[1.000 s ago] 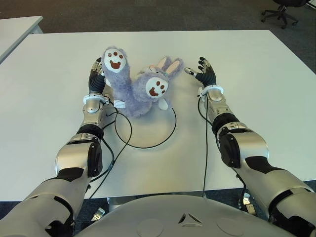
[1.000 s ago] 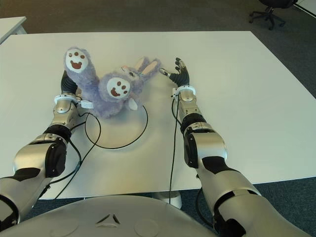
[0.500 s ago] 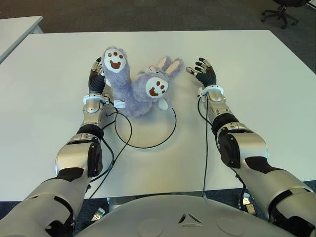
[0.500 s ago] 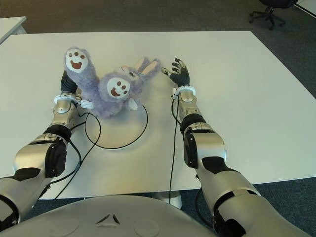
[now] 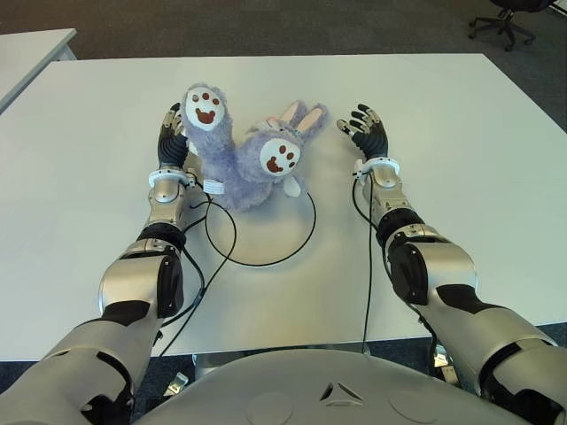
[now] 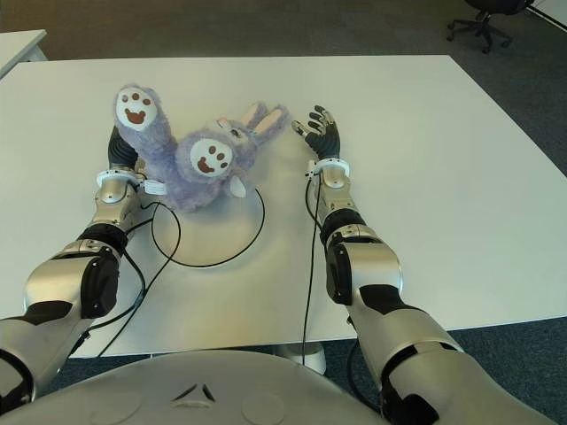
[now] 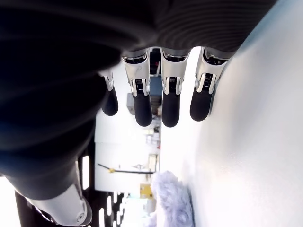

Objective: Put the doll into the plate.

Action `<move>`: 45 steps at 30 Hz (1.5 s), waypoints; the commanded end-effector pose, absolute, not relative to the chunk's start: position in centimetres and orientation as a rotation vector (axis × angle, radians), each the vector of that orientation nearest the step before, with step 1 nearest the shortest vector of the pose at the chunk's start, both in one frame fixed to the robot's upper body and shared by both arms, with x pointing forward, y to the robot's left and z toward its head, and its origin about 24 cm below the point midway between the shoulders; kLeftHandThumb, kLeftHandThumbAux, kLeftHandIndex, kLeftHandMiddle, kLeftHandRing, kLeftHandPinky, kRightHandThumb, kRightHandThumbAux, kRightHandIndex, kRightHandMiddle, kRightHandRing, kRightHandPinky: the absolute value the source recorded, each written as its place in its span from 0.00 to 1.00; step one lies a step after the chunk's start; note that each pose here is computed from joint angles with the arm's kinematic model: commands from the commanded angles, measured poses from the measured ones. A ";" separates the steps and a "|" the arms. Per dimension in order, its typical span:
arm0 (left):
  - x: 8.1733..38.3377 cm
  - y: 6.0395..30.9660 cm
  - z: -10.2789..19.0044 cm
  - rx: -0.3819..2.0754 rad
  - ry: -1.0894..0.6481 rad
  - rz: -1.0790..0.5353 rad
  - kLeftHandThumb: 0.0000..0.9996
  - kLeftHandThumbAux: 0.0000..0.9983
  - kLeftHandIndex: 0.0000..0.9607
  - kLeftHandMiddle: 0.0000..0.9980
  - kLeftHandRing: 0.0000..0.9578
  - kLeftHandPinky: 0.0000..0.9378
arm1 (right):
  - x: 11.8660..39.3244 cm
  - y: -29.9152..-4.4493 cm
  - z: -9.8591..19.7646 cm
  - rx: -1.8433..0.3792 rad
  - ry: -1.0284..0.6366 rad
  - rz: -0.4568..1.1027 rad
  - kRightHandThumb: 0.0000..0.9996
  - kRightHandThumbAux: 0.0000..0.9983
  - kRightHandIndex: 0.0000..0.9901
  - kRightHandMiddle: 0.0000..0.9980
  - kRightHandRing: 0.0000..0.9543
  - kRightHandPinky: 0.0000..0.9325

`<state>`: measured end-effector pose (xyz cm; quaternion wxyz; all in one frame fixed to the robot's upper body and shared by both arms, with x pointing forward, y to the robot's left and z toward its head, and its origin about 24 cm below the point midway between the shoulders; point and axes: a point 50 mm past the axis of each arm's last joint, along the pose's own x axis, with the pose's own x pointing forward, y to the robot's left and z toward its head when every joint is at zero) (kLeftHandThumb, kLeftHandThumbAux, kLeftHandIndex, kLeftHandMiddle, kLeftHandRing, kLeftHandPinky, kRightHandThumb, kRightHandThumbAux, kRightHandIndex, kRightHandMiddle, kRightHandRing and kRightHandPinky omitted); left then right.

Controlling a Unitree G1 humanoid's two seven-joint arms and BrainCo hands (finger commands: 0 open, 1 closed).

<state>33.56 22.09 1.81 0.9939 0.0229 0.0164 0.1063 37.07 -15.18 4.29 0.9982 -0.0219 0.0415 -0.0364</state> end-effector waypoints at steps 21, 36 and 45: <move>30.4 21.3 -3.0 0.010 0.223 0.208 0.00 0.44 0.01 0.17 0.21 0.19 | 34.0 -14.9 -0.7 0.026 0.255 -0.089 0.26 0.77 0.14 0.19 0.20 0.21; 30.4 21.4 -3.1 0.019 0.233 0.209 0.00 0.46 0.00 0.16 0.18 0.17 | 34.0 -14.9 -0.7 0.019 0.249 -0.091 0.25 0.77 0.13 0.19 0.20 0.21; 30.4 21.5 -3.1 0.018 0.239 0.216 0.00 0.47 0.00 0.16 0.18 0.18 | 34.0 -14.8 -0.8 0.013 0.247 -0.088 0.24 0.78 0.13 0.18 0.19 0.20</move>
